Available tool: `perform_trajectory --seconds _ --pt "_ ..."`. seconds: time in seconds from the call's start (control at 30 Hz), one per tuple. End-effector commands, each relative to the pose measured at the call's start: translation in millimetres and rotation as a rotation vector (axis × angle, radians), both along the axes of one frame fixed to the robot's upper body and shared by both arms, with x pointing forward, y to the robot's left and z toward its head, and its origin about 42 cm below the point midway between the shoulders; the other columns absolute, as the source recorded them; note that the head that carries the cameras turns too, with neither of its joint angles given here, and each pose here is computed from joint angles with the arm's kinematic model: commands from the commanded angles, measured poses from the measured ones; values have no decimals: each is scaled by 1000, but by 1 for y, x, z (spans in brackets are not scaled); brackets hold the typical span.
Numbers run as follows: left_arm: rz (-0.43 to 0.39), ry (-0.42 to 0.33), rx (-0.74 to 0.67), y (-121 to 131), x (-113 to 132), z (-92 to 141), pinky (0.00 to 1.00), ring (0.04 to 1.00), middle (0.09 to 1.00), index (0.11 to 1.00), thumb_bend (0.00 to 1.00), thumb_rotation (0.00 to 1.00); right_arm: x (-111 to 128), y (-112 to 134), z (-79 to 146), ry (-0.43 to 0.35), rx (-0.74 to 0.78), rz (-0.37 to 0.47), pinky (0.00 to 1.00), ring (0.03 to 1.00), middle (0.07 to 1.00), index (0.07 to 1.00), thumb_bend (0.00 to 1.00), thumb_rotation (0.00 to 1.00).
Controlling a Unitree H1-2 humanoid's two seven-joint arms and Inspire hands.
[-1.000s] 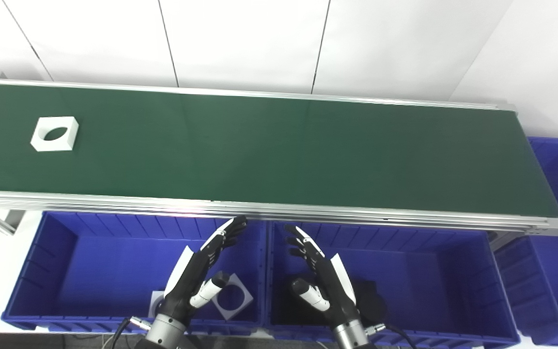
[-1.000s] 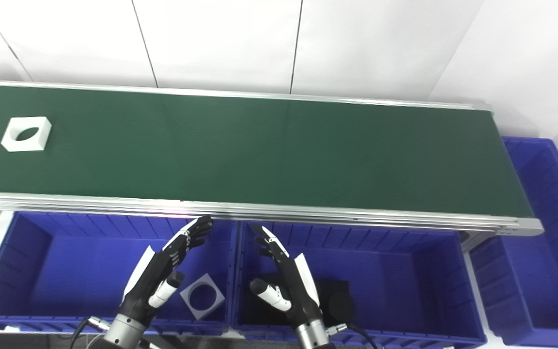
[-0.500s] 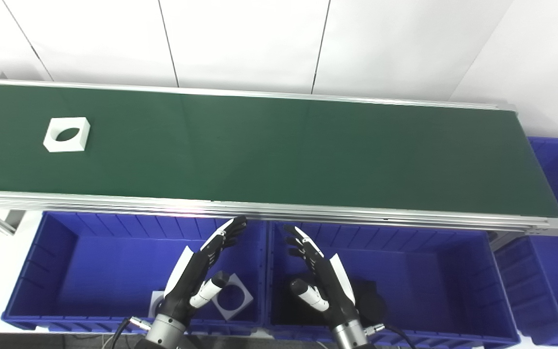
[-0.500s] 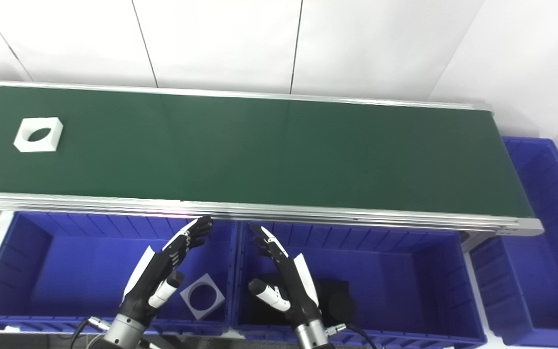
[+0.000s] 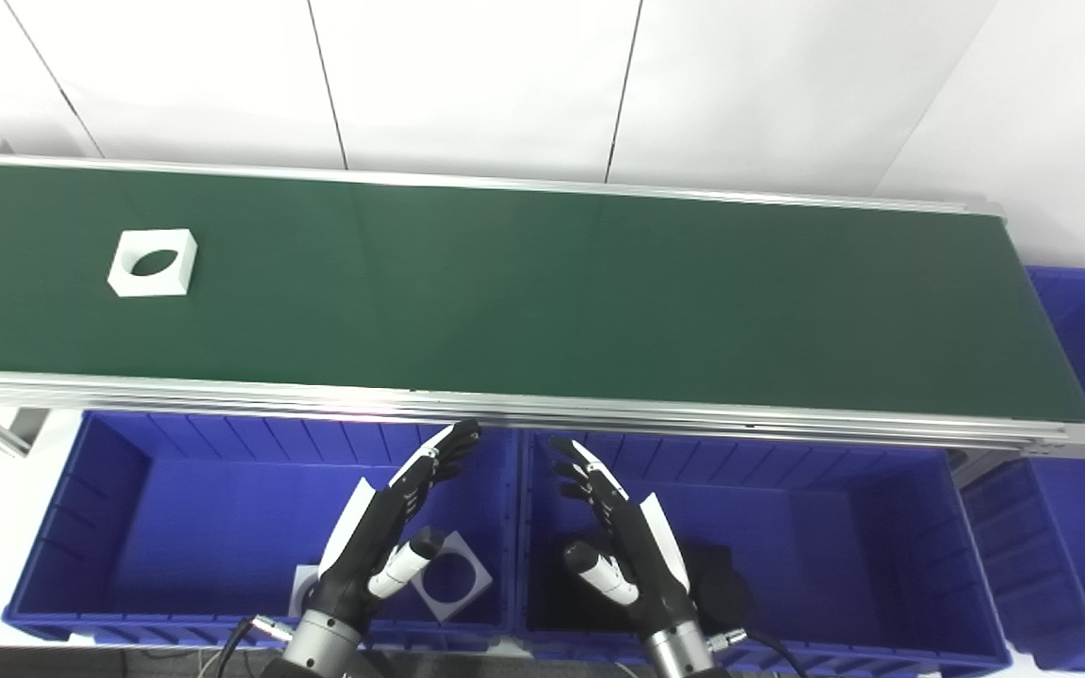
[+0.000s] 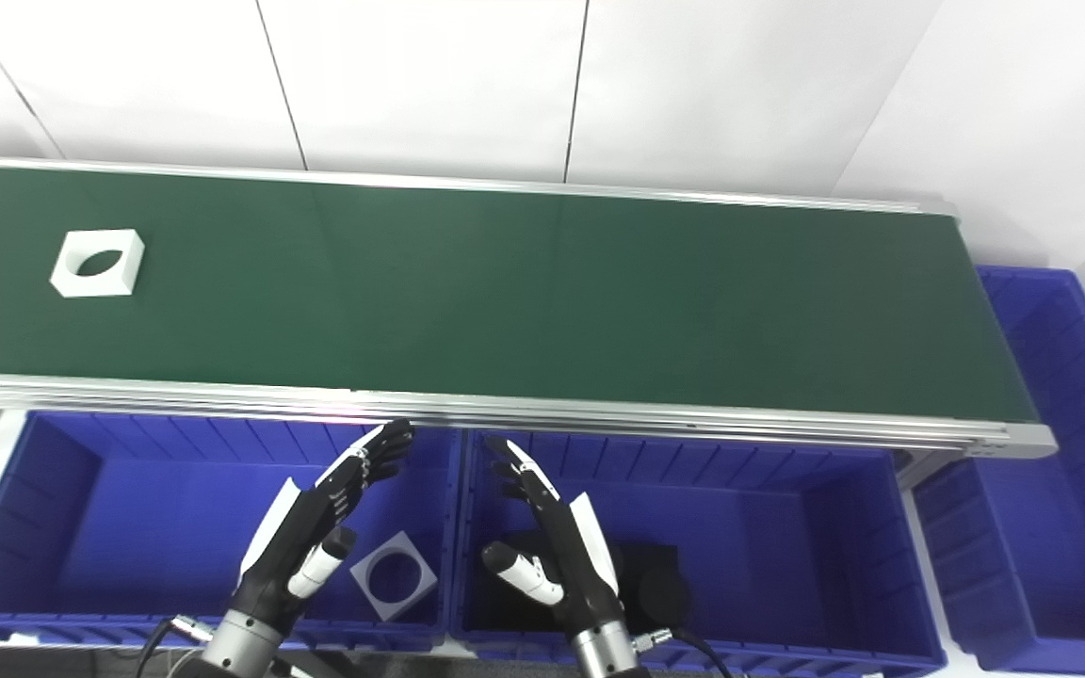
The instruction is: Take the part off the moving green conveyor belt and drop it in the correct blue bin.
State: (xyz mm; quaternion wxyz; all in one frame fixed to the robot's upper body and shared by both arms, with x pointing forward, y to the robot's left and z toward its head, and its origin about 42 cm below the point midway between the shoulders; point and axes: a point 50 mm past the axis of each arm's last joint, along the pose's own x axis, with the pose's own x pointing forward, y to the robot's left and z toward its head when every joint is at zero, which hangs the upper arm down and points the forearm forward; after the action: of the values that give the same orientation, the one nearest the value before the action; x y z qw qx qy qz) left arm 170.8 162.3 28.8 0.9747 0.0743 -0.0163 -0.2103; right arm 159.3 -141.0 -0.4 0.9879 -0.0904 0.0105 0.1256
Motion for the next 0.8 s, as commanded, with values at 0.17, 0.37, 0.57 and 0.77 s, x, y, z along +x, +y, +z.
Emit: perform_trajectory --seconds 0.17,0.37,0.57,0.77 --pt "-5 -30 -1 1 1 2 876 898 896 896 881 997 4 7 4 -52 29 11 831 885 934 903 914 939" --pt "-14 -34 18 -1 0 -4 848 888 890 894 866 992 2 5 -4 -25 12 9 831 889 930 905 913 936" --pt "-12 -23 26 -3 1 -10 852 887 887 890 866 985 2 3 -11 -5 -1 10 852 901 933 905 904 928" --pt "-13 -12 46 -4 2 -16 823 874 880 882 882 985 2 3 -16 8 -14 6 857 903 930 905 913 924"
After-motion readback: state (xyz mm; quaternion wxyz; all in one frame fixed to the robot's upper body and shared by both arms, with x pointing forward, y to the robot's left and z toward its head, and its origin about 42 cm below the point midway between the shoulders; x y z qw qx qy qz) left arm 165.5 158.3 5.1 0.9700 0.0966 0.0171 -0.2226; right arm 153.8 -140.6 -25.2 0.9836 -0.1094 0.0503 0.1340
